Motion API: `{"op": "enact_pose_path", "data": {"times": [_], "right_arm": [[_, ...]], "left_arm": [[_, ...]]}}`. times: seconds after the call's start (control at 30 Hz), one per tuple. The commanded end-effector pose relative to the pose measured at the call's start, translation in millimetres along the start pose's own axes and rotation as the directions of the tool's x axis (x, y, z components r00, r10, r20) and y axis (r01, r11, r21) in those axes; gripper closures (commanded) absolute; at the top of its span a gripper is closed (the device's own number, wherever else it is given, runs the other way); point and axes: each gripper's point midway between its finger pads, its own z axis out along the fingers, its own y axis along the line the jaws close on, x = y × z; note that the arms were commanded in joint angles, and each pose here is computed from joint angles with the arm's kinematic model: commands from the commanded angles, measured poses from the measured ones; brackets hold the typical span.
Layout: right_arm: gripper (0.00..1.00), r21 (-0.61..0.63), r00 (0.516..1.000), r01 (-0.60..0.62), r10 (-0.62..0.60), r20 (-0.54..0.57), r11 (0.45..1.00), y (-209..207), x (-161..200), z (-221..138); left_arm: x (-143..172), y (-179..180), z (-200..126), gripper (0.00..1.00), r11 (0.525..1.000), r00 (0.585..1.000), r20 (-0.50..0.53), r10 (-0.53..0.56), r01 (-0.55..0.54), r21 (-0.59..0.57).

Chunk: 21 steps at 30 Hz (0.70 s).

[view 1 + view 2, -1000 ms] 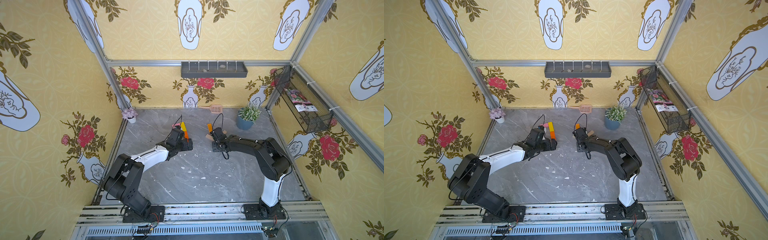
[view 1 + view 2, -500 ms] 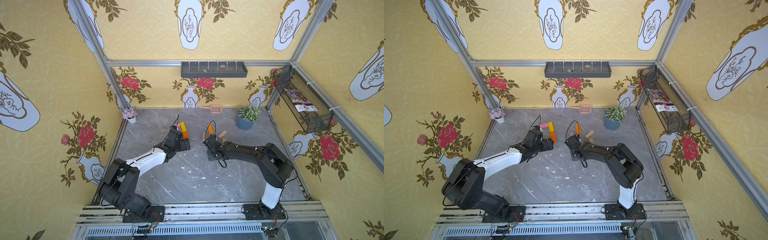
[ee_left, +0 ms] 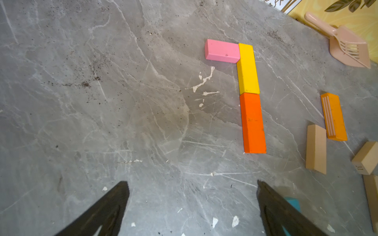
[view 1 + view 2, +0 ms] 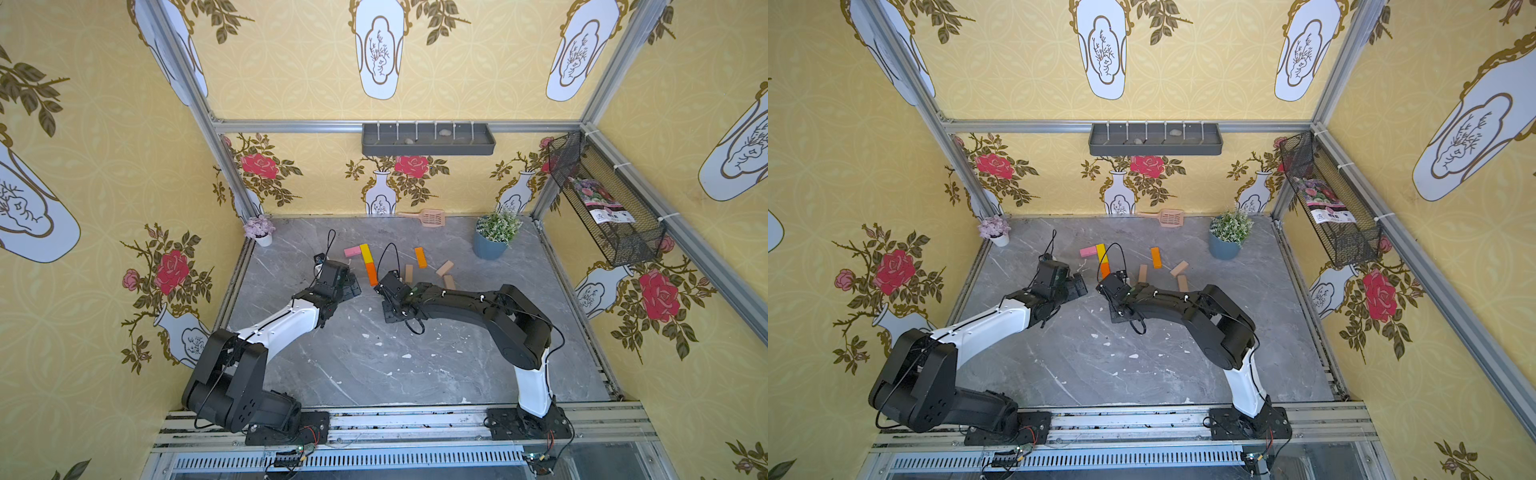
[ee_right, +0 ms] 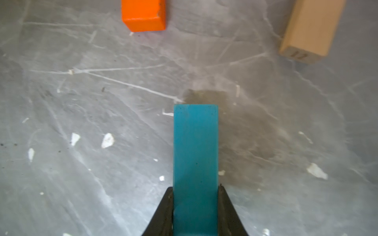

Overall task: Assemble a giraffe with building blocks
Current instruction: Assemble the building block at the center of the board.

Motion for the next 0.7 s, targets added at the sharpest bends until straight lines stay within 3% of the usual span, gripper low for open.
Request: {"op": "enact_pose_path", "data": {"times": [0.0,0.67], "right_arm": [[0.85,-0.034,1.0,0.007,-0.008,-0.008,0.999,14,-2,2],[0.83,0.015,1.0,0.014,-0.014,-0.023,1.0,28,-16,27]], "left_arm": [[-2,5,-2,0.01,1.0,1.0,0.01,-0.004,0.004,-0.02],[-2,0,-3,0.01,1.0,1.0,0.005,-0.006,0.006,0.009]]}}
